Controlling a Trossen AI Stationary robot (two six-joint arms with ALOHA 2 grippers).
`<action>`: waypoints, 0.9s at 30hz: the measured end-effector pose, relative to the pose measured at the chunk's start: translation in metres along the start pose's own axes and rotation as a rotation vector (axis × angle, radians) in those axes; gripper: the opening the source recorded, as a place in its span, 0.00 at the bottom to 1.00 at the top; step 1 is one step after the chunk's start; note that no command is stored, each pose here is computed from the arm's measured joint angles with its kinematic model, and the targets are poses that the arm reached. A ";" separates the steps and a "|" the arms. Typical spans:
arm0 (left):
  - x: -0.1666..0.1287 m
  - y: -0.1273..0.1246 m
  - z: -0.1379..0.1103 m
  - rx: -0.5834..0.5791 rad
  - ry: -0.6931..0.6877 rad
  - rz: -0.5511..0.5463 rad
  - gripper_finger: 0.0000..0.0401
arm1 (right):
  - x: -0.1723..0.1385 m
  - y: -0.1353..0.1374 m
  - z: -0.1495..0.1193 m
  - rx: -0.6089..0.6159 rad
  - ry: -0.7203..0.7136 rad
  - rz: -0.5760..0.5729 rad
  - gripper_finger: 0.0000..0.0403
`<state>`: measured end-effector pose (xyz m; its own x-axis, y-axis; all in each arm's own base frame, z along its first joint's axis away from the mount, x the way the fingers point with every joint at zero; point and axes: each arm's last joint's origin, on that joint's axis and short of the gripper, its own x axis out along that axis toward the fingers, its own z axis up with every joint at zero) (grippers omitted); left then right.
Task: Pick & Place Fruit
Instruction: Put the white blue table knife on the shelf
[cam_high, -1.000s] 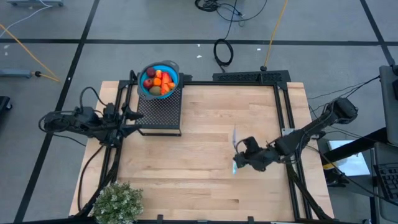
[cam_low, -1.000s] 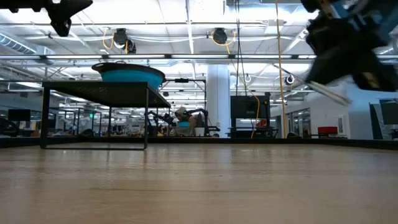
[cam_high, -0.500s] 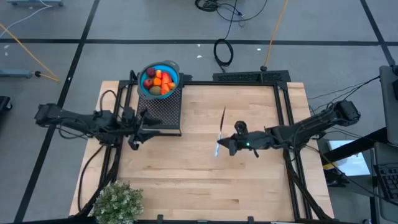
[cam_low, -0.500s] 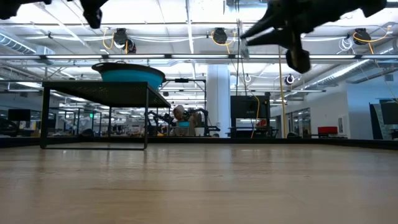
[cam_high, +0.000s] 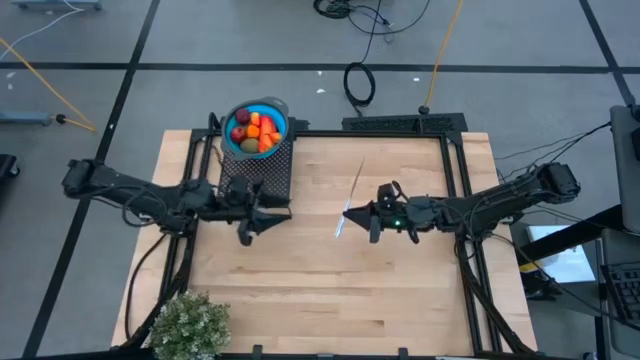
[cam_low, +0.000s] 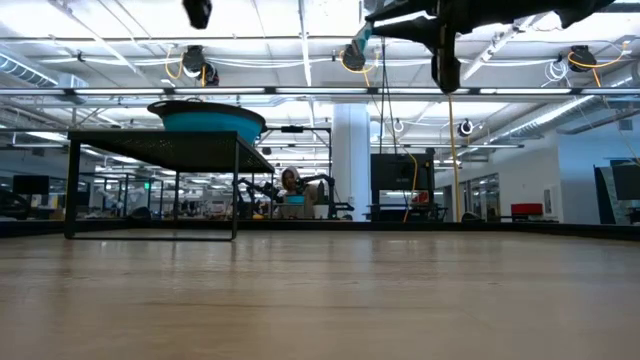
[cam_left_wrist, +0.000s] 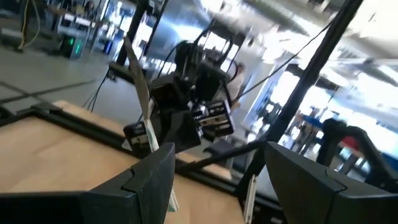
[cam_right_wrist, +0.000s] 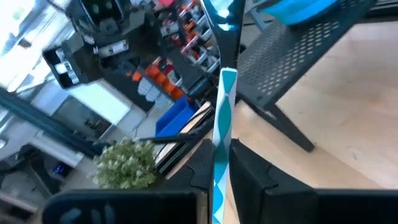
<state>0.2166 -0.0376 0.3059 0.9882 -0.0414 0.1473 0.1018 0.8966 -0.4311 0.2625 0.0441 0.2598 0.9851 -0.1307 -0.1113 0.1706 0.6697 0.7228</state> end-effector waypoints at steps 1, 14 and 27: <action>0.007 -0.003 0.003 0.004 0.020 0.010 0.62 | 0.000 0.001 0.000 -0.009 0.005 0.010 0.06; 0.074 -0.022 0.027 0.005 0.268 0.065 0.62 | -0.001 0.011 0.005 -0.123 -0.020 0.145 0.06; 0.132 -0.009 0.030 -0.123 0.373 0.040 0.62 | -0.007 0.026 0.000 -0.200 0.009 0.304 0.06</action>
<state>0.3423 -0.0376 0.3563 0.9629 -0.1857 -0.1958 0.0533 0.8421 -0.5367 0.2602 0.0627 0.2792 0.9914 0.1023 0.0811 -0.1304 0.8068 0.5763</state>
